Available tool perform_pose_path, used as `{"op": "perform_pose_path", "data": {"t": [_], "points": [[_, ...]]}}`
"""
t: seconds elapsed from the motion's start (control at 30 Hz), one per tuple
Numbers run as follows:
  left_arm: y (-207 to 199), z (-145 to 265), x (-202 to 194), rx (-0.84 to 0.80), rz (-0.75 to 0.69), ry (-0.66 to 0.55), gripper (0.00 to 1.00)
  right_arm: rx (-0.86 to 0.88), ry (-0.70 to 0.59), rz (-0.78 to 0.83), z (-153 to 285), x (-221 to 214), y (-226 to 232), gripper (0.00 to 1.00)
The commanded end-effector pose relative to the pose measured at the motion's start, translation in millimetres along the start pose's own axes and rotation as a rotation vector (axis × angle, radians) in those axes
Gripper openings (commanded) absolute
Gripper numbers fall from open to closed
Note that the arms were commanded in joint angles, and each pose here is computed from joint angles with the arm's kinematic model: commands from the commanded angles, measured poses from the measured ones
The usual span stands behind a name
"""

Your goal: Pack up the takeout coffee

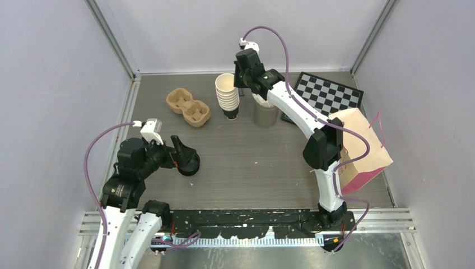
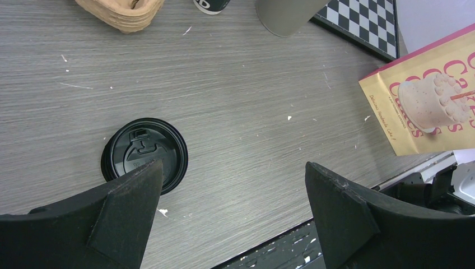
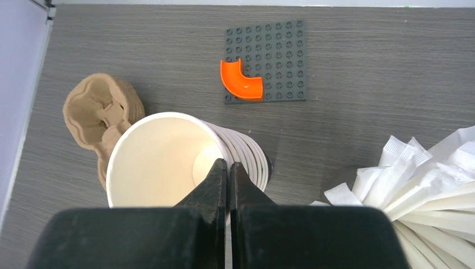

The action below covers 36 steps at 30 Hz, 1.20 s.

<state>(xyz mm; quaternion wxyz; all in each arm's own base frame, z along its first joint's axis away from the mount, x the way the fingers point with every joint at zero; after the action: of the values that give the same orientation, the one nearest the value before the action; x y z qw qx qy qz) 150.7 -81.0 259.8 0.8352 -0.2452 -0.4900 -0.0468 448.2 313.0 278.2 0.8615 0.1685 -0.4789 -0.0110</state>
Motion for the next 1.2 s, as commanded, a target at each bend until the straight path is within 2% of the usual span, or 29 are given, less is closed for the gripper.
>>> {"op": "perform_pose_path", "data": {"t": [0.0,0.8,1.17], "points": [[-1.4,-1.1,3.9,-0.014,-0.017,-0.019,1.0,0.116,-0.093,-0.127,34.0,46.4,15.5,0.0],[-0.6,-3.0,3.1,-0.012,-0.014,-0.01,1.0,0.162,-0.172,-0.186,74.0,91.1,15.4,0.0],[0.2,-4.6,2.4,-0.008,-0.009,-0.001,1.0,0.249,-0.209,-0.166,133.3,113.5,18.8,0.0]]}}
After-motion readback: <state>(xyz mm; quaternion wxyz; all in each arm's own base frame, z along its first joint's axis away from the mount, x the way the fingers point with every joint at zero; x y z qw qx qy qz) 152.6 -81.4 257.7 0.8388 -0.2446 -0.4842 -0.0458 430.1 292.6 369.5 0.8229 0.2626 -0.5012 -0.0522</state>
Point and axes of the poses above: each gripper's point midway between its finger pads, its own z axis back along the fingers, its own y axis along the line the jaws close on, x = y × z, the point moved 5 cm from there along z, back along the fingers, and after that the axes turned 5 degrees about -z, right-handed, at the moved point
